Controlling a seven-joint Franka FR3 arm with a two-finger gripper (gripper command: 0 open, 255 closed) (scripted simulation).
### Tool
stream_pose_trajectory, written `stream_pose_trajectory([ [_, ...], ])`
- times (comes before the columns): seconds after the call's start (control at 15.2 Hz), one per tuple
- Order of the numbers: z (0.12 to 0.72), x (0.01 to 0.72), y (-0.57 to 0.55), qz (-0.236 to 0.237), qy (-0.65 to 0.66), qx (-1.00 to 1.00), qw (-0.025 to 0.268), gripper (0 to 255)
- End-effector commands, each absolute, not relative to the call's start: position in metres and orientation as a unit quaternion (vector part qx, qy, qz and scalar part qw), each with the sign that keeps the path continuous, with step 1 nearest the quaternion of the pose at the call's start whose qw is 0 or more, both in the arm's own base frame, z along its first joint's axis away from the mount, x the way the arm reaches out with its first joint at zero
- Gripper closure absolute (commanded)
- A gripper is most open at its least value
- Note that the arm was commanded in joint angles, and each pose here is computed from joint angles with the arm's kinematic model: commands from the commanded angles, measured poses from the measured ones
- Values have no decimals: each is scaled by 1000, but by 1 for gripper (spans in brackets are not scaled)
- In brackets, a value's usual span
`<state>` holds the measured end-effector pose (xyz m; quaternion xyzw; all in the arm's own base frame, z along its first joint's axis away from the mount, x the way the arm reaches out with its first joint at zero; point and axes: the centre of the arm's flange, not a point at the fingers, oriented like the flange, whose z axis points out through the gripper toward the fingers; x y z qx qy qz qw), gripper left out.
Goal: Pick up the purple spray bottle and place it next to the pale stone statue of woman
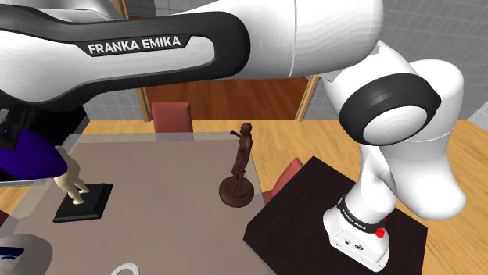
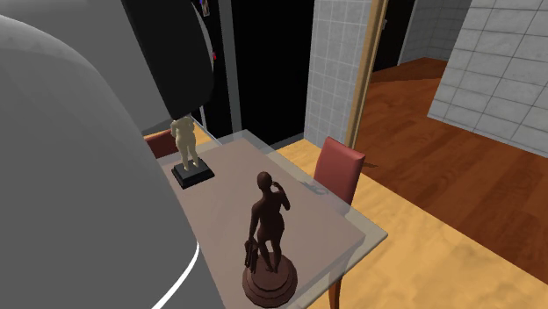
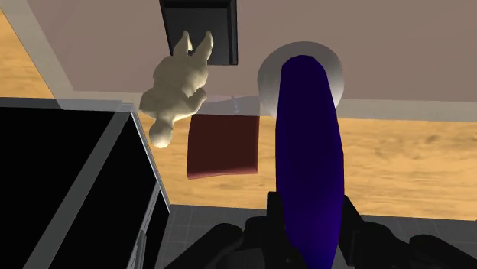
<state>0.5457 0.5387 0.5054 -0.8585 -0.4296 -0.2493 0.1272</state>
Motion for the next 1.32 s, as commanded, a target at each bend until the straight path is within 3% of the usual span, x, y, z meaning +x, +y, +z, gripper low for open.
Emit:
stream_pose_trajectory([
  [0.0,495,546,539,-250,-430,-858,127,255],
  [1.25,394,546,539,-250,-430,-858,127,255],
])
